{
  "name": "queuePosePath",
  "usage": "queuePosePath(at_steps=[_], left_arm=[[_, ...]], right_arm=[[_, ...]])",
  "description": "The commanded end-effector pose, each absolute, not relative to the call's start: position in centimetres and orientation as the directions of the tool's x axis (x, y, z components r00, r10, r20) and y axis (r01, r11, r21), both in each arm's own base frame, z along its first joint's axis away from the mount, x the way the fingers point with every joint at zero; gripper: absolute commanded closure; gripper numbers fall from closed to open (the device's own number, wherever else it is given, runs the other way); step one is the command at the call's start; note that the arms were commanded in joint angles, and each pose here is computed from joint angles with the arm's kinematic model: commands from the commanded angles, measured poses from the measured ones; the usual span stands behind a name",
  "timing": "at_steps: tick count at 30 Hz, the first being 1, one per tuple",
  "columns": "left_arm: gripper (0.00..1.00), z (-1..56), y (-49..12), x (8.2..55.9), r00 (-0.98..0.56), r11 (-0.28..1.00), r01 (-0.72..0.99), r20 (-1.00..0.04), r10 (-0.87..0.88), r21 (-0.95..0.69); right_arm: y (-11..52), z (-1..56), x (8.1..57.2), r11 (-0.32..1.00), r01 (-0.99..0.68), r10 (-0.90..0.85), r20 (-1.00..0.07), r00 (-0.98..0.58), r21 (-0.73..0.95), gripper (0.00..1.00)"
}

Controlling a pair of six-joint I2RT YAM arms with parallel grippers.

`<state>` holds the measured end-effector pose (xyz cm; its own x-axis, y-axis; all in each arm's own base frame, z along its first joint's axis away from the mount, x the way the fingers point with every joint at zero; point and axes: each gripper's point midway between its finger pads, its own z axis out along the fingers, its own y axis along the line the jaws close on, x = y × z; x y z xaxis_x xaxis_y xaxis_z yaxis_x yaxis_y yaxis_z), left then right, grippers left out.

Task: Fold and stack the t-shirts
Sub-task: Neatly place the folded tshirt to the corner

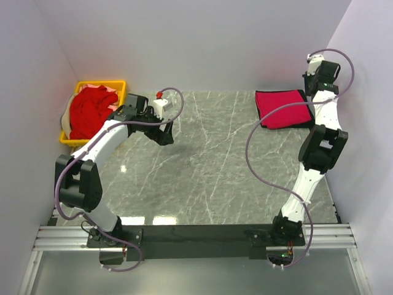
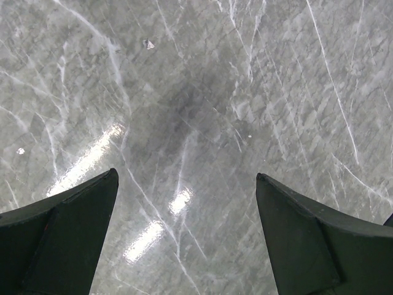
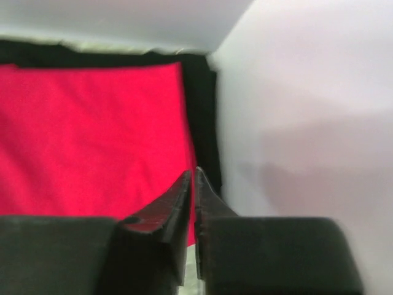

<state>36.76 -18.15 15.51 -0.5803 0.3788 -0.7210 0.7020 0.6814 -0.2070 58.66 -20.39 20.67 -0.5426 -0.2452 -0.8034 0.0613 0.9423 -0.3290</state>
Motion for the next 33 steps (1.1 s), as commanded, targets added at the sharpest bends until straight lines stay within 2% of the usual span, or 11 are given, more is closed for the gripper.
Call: queuePosePath(at_steps=[1, 3, 6, 12, 18, 20, 23, 24, 26, 28, 33], left_arm=[[0.01, 16.2, -18.1, 36.6, -0.575, 0.673, 0.707, -0.730, 0.370, -0.215], [0.01, 16.1, -17.8, 36.9, -0.577, 0.674, 0.706, -0.727, 0.372, -0.215], [0.01, 15.8, -17.5, 37.2, -0.585, 0.677, 0.701, -0.724, 0.365, -0.226], [0.00, 15.4, -16.7, 37.4, -0.603, 0.686, 0.686, -0.716, 0.352, -0.240], [0.01, 15.8, -16.0, 37.4, -0.592, 0.700, 0.680, -0.727, 0.348, -0.219], [0.01, 16.1, -15.9, 37.5, -0.586, 0.705, 0.677, -0.734, 0.344, -0.210], [0.01, 17.4, -15.7, 37.7, -0.585, 0.721, 0.659, -0.749, 0.310, -0.217], [0.01, 18.0, -15.6, 37.8, -0.578, 0.722, 0.656, -0.761, 0.295, -0.219], [0.01, 19.6, -15.2, 37.9, -0.579, 0.738, 0.630, -0.780, 0.239, -0.241], [0.01, 21.9, -14.3, 38.5, -0.542, 0.762, 0.604, -0.821, 0.179, -0.233], [0.01, 26.2, -12.2, 38.8, -0.469, 0.806, 0.543, -0.881, 0.061, -0.233]], right_arm=[[-18.7, 16.2, 57.3, 0.971, -0.013, -0.193, -0.750, -0.632, -0.239, 0.91], [-18.7, 14.4, 57.0, 0.973, -0.010, -0.178, -0.727, -0.663, -0.230, 0.97], [-19.5, 11.3, 56.5, 0.973, 0.011, -0.156, -0.686, -0.711, -0.233, 0.99], [-22.5, 5.8, 55.0, 0.949, 0.099, -0.109, -0.603, -0.790, -0.301, 1.00], [-23.3, 4.5, 53.4, 0.939, 0.139, -0.077, -0.588, -0.805, -0.314, 1.00], [-22.7, 5.9, 53.2, 0.945, 0.139, -0.075, -0.609, -0.790, -0.296, 0.95], [-21.6, 9.2, 52.8, 0.957, 0.141, -0.063, -0.657, -0.751, -0.252, 0.74], [-21.2, 11.6, 52.7, 0.958, 0.150, -0.065, -0.691, -0.720, -0.246, 0.62], [-19.9, 13.9, 52.4, 0.972, 0.125, -0.059, -0.719, -0.693, -0.200, 0.56], [-18.9, 17.7, 51.9, 0.976, 0.114, -0.071, -0.761, -0.645, -0.188, 0.44], [-13.4, 24.3, 49.0, 0.988, -0.006, -0.127, -0.804, -0.581, -0.152, 0.35]])
